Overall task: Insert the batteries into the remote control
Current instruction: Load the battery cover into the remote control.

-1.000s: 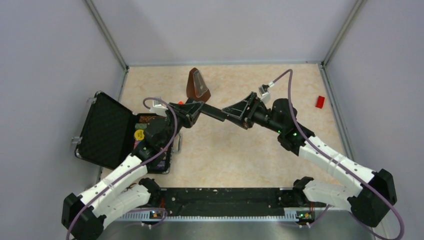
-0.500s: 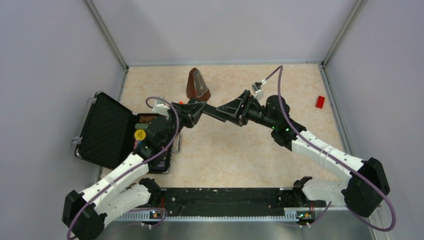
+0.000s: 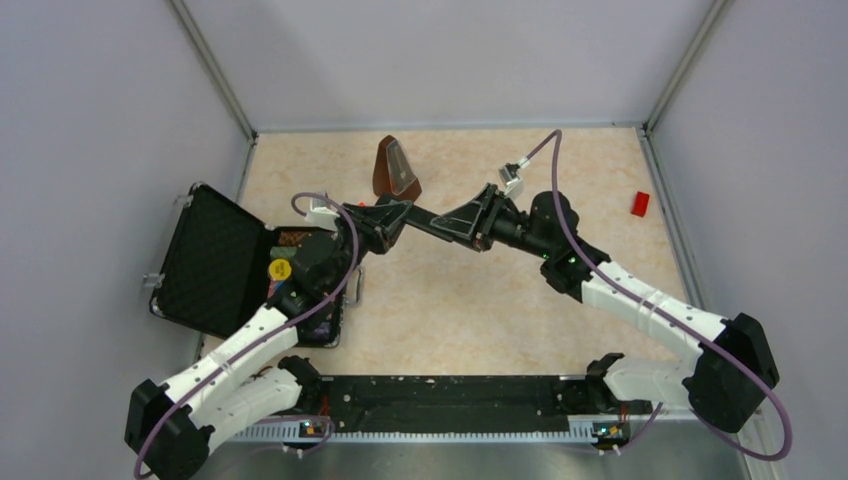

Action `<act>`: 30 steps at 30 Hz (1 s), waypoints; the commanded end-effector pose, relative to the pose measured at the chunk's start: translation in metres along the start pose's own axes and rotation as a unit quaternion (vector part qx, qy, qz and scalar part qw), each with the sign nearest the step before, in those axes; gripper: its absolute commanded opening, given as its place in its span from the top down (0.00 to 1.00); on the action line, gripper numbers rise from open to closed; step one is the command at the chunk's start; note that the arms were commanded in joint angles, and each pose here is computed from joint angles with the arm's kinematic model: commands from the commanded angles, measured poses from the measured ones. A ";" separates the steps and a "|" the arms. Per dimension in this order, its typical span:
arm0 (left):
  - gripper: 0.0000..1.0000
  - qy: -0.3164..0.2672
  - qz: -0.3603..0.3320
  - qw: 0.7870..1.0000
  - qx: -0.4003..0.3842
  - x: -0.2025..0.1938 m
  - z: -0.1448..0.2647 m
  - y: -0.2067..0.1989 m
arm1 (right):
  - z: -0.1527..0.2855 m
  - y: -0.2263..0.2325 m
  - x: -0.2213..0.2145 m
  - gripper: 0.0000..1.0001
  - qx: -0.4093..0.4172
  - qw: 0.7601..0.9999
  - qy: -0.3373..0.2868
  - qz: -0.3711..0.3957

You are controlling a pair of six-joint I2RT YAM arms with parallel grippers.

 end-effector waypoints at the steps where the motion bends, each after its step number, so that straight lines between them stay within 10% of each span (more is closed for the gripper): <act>1: 1.00 -0.016 0.013 0.997 -0.074 0.008 0.004 -0.043 | 0.006 0.003 -0.005 0.54 0.014 1.000 0.000 0.020; 30: 1.00 0.054 0.045 0.987 -0.145 -0.007 0.006 -0.074 | -0.030 -0.005 -0.005 0.61 0.022 1.000 -0.018 0.005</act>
Point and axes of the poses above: each gripper's point midway between its finger pads, its own z axis back along the fingers, its own y axis along the line the jaws close on, x = y × z, the point moved 5 cm from there along z, back along the fingers, and after that the axes turned 8 degrees about -z, right-handed, at the moved point
